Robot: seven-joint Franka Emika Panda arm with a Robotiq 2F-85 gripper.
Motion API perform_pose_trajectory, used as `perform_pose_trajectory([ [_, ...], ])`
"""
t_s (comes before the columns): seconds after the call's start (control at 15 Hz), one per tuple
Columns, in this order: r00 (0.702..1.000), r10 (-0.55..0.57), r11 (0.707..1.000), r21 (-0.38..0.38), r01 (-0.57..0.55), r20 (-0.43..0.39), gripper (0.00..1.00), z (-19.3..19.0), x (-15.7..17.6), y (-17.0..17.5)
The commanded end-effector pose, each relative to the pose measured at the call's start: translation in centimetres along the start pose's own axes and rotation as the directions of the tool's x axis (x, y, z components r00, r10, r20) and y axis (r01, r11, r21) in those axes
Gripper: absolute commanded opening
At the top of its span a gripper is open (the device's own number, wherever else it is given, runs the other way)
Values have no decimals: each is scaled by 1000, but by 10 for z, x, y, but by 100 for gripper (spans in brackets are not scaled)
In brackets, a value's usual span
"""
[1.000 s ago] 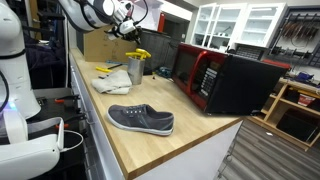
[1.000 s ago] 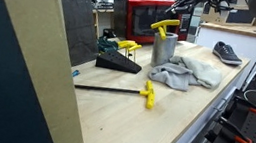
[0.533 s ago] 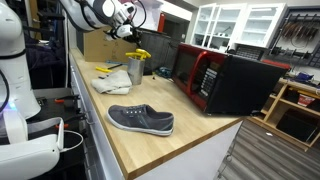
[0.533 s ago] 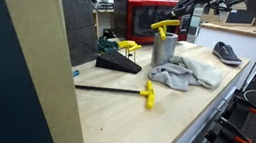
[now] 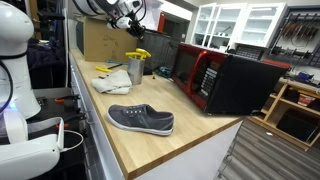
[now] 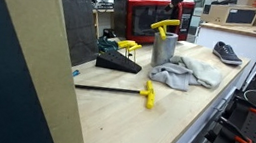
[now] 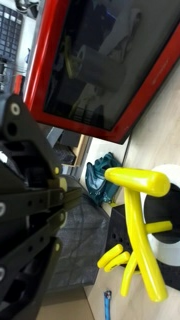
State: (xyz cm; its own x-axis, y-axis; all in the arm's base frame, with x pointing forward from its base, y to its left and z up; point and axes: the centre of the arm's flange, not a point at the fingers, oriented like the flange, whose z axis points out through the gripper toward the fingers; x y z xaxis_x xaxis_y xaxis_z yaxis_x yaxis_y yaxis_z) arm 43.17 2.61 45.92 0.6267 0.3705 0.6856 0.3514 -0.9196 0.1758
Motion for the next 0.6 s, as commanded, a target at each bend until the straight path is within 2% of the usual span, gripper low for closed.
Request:
perform_pose_trajectory([
  [0.0,992,76,995,57,-82,101,0,-25,44,24],
  [0.33,964,119,980,130,-153,238,0,-47,72,39],
  [0.53,950,115,977,139,-160,289,0,-59,82,44],
])
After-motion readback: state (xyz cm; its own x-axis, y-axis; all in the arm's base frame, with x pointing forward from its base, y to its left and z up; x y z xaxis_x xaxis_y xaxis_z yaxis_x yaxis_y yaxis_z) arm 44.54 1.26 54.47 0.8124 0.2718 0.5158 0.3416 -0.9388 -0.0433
